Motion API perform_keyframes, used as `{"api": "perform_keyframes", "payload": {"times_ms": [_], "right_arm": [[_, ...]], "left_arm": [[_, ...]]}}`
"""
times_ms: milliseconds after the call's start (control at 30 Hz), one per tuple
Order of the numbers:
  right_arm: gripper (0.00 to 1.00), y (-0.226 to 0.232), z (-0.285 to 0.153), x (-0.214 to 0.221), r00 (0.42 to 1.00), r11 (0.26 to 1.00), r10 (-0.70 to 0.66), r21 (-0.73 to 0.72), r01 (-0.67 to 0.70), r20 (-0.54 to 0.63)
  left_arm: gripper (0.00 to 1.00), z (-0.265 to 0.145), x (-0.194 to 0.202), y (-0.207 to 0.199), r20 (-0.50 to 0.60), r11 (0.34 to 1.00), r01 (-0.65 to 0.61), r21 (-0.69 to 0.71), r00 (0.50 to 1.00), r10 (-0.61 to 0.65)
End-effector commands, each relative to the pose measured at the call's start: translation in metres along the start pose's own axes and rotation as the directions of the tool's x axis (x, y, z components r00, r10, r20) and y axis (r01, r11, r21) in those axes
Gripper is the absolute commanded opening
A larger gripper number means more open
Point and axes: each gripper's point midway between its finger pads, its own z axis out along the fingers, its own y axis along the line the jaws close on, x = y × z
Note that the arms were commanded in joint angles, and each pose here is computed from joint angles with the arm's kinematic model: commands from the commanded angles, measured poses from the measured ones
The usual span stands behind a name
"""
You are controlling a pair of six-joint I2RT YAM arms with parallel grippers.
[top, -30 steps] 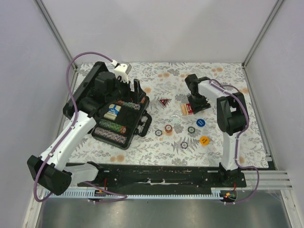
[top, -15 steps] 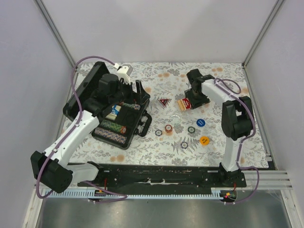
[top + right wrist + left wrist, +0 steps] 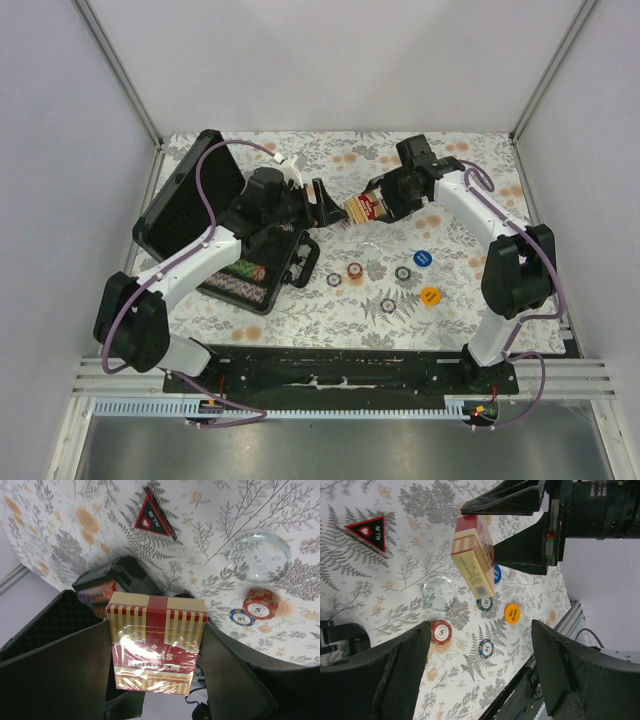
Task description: Pack up texas hold em set
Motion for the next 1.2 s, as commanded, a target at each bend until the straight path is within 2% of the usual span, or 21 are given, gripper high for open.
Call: {"api": "perform_keyframes", "payload": {"times_ms": [0,367,700,900,967,1100,1167], "right_arm": [[0.47,0.025,-0.032,0.029,0.992,0.992,-0.018,-0.129,0.002,-0.123],[0.47,0.030,-0.043,0.045,0.982,0.987,-0.021,-0.161,-0.009,-0.186],[0.47,0.028,-0.043,0.053,0.976,0.988,-0.025,-0.157,-0.010,-0.218],[0.48,0.029,-0.043,0.061,0.972,0.987,-0.033,-0.159,-0.005,-0.233],[0.48,0.028,-0.042,0.064,0.970,0.988,-0.038,-0.157,0.000,-0.240],[0.49,0.023,-0.040,0.064,0.970,0.989,-0.040,-0.148,0.004,-0.239],[0.57,0.022,-0.039,0.063,0.970,0.987,-0.066,-0.155,0.030,-0.233]], "left_arm": [[0.86,0.007,-0.020,-0.041,0.072,0.991,-0.019,0.129,0.997,0.009],[0.82,0.027,-0.018,-0.032,0.093,0.995,0.077,0.067,0.992,-0.083],[0.61,0.031,-0.023,-0.033,0.112,0.991,0.117,0.058,0.986,-0.123],[0.57,0.035,-0.017,-0.031,0.100,0.989,0.139,0.047,0.985,-0.143],[0.51,0.036,-0.016,-0.031,0.094,0.989,0.140,0.050,0.985,-0.145],[0.26,0.034,-0.016,-0.033,0.096,0.989,0.140,0.055,0.985,-0.145],[0.14,0.034,-0.015,-0.032,0.096,0.988,0.142,0.053,0.985,-0.147]]}}
